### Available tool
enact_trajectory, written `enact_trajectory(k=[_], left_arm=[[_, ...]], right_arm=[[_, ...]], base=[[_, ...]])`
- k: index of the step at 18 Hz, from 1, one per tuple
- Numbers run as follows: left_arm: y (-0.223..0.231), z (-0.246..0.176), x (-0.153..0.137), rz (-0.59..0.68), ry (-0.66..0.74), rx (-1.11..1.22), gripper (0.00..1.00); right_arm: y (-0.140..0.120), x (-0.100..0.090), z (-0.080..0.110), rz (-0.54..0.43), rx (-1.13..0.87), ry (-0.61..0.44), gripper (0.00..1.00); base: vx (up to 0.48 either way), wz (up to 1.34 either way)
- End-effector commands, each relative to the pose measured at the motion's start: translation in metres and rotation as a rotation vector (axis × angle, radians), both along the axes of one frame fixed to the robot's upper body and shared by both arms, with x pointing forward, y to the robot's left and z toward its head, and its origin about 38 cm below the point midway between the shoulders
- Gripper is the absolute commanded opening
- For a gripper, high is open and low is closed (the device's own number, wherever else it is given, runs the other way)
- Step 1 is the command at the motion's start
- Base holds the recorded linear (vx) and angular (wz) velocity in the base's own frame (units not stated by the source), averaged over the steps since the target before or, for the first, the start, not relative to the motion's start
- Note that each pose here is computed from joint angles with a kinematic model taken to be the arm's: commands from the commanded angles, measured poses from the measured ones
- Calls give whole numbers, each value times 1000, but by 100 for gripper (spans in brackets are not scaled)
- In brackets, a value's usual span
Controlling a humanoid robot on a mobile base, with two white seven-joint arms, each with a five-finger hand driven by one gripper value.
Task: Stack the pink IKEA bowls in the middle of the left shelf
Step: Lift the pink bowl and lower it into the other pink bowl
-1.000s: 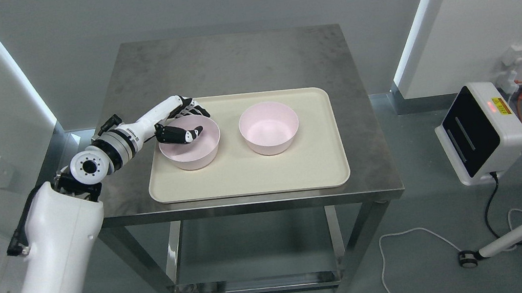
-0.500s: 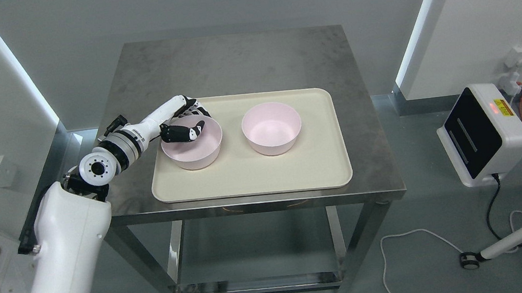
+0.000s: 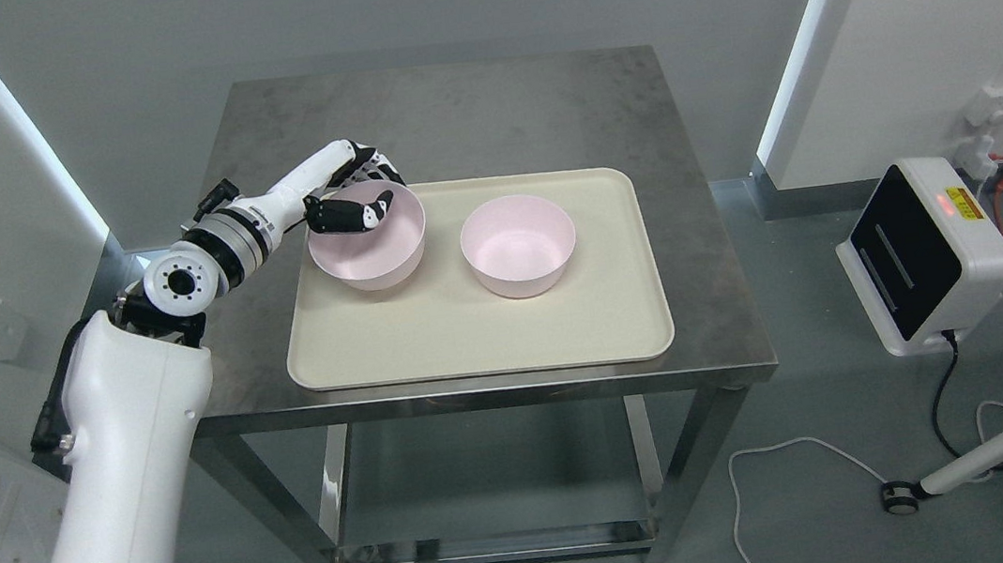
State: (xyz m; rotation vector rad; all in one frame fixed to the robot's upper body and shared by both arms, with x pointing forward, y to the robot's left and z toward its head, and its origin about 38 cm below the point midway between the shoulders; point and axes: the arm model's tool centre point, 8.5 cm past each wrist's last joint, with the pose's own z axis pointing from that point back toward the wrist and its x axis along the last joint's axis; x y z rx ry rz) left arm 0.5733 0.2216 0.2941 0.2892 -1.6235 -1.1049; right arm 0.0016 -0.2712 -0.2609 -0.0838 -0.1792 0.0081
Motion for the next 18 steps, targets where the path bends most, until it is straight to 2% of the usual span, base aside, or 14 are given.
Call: enact_trajectory(k=[1, 5, 8, 10, 13, 18], left_arm=[[-62, 56, -5, -130, -94, -41, 0], [-129, 66, -19, -268, -122, 121, 0], [-178, 43, -31, -352, -97, 282, 1], [-194, 21, -32, -363, -90, 340, 1], [-181, 3, -18, -305, -50, 330, 1], [-164, 19, -8, -257, -53, 279, 1]], right_arm=[[-11, 0, 1, -1, -18, 0, 100], [-11, 0, 1, -1, -18, 0, 100], [-11, 0, 1, -1, -18, 0, 100], [-11, 0, 1, -1, -18, 0, 100], [-11, 0, 1, -1, -18, 0, 100], [-11, 0, 1, -1, -18, 0, 100]], base=[[0, 0], [0, 0], [0, 0], [0, 0], [0, 0], [0, 0]])
